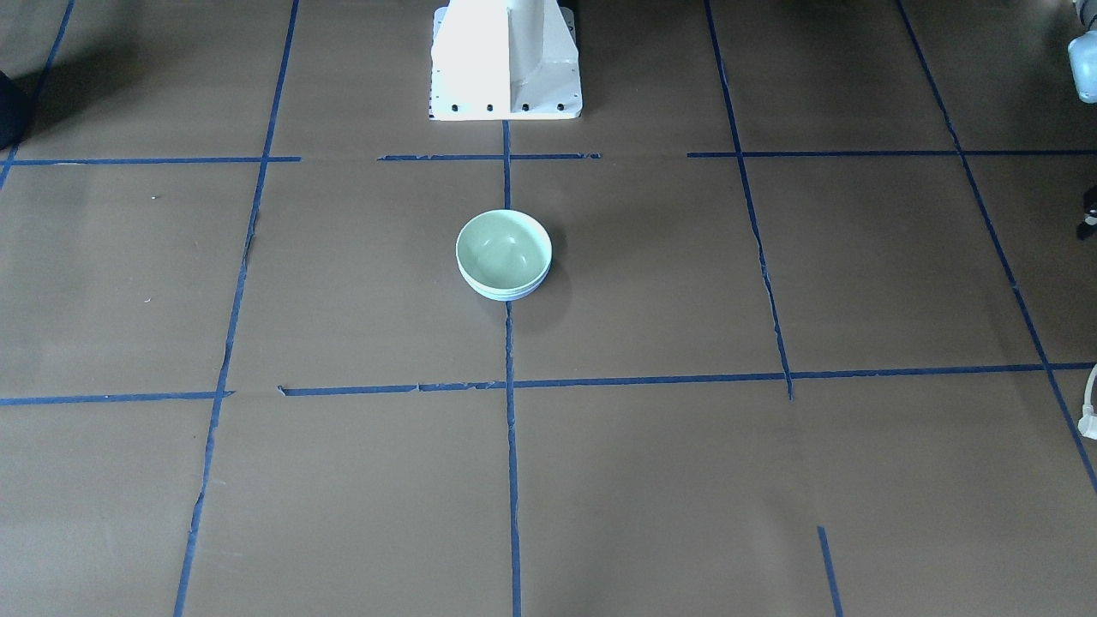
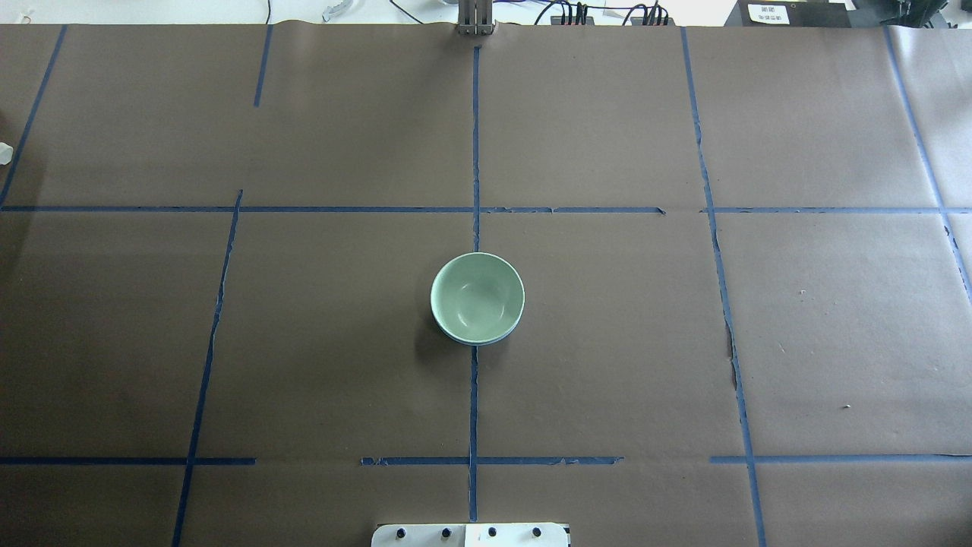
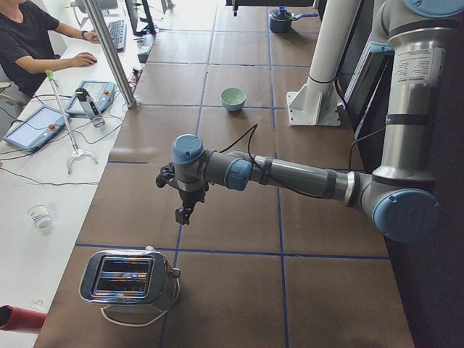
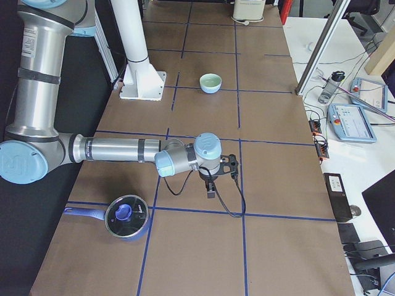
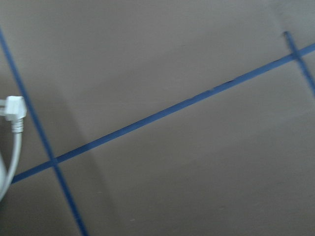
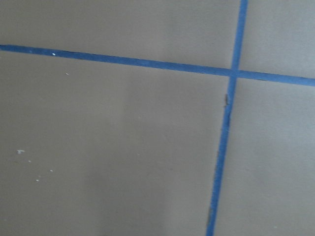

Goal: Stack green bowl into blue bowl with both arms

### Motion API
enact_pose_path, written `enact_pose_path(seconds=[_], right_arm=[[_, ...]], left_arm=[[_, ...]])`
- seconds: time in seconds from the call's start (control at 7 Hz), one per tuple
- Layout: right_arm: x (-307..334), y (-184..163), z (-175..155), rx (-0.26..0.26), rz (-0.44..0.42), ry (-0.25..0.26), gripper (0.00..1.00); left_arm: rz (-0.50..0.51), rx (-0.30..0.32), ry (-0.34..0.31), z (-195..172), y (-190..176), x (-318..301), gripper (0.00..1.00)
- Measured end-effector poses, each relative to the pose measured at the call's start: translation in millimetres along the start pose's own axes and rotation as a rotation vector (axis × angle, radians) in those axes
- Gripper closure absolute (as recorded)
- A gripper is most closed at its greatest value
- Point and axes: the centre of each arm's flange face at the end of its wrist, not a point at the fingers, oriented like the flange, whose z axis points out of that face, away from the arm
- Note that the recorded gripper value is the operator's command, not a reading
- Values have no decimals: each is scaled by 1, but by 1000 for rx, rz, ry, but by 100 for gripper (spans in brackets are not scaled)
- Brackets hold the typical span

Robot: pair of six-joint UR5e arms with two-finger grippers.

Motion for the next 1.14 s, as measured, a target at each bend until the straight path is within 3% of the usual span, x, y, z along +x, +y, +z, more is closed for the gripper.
enact_pose_path(seconds=[0.14,0.43,0.71,1.14], right_arm=[[23,-3,-16,-38,-41,26,0],[40,1,-24,-90,-55,31,0],[44,4,-21,-104,-37,23,0],[45,5,-20,-107,-29,19,0]], left_arm=[[-27,-28,6,-6,12,-21,0],[-109,-66,38,-11,25,-34,0],[-190,-62,113,-11,30,-28,0],[-193,-51,121,-16,29,-23,0]])
